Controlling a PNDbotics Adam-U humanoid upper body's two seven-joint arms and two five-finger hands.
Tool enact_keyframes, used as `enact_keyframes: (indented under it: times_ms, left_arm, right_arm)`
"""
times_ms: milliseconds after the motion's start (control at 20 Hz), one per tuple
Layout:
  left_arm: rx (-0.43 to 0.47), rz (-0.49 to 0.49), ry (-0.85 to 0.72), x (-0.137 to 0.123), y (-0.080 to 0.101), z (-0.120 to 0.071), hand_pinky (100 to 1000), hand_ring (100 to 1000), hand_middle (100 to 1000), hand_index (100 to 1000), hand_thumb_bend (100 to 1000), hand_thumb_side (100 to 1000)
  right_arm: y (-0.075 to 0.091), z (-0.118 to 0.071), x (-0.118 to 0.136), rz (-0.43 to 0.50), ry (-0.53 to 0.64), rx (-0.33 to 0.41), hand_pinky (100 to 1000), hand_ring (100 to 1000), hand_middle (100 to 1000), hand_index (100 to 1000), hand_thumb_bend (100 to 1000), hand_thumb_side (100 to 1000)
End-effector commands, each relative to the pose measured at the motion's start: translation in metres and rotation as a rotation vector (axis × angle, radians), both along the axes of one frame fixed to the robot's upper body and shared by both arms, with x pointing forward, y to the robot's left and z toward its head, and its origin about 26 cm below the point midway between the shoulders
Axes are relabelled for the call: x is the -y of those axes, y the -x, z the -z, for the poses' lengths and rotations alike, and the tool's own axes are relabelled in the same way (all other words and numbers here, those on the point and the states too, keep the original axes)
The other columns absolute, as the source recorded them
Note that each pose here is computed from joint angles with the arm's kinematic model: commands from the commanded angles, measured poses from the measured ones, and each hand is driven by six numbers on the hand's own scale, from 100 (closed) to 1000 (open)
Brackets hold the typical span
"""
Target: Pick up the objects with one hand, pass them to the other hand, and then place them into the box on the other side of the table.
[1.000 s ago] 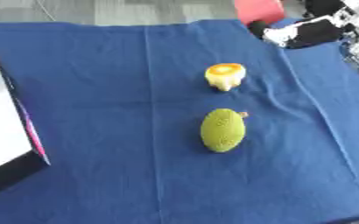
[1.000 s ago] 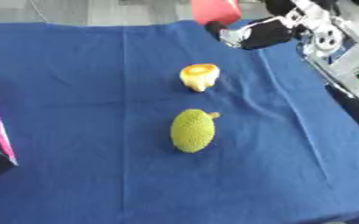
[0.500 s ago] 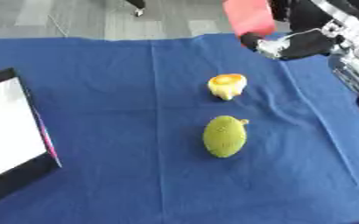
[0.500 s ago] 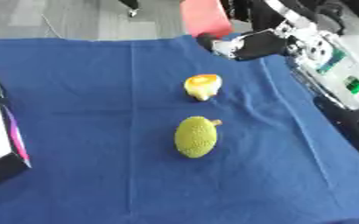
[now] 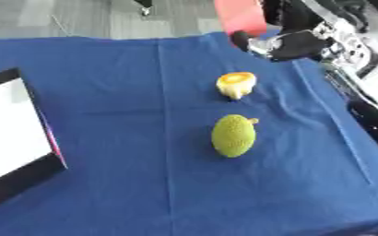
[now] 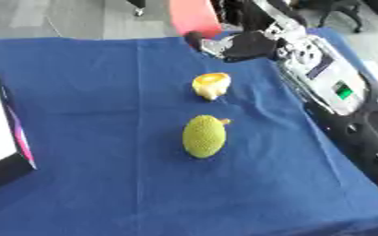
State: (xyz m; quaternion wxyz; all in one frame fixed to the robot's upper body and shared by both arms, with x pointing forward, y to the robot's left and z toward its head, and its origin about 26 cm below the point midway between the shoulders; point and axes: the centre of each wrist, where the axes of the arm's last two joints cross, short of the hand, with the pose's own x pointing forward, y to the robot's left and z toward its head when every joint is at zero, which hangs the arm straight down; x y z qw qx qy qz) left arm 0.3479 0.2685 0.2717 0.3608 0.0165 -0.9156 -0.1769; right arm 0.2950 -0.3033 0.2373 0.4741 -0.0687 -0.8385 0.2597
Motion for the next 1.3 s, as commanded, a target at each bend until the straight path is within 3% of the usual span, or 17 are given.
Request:
enact_keyframes:
  times_ms: [50,450,750,1300]
  left_arm:
    - [0.048,-0.020,-0.090,0.004,-0.001,-0.017,899,869,952,766,215,490]
    - [0.096,0.000,-0.365,0.032,-0.014,-0.032,891,868,942,785,228,458]
    - [0.074,0.006,-0.545,0.050,-0.029,-0.034,888,868,942,791,240,454]
    - [0.004,0.090,-0.841,0.098,-0.048,-0.025,891,871,951,815,266,515]
  right_arm:
    - [0.000,-0.003,-0.013,0.014,0.017,0.030,703,687,531,608,100,100]
    - [-0.007,0.011,-0.038,0.044,-0.045,-0.048,696,695,537,612,100,100]
    - [-0.015,0.021,-0.051,0.072,-0.055,-0.097,694,696,538,613,100,100]
    - [-0.021,0.028,-0.064,0.077,-0.026,-0.099,692,696,537,613,100,100]
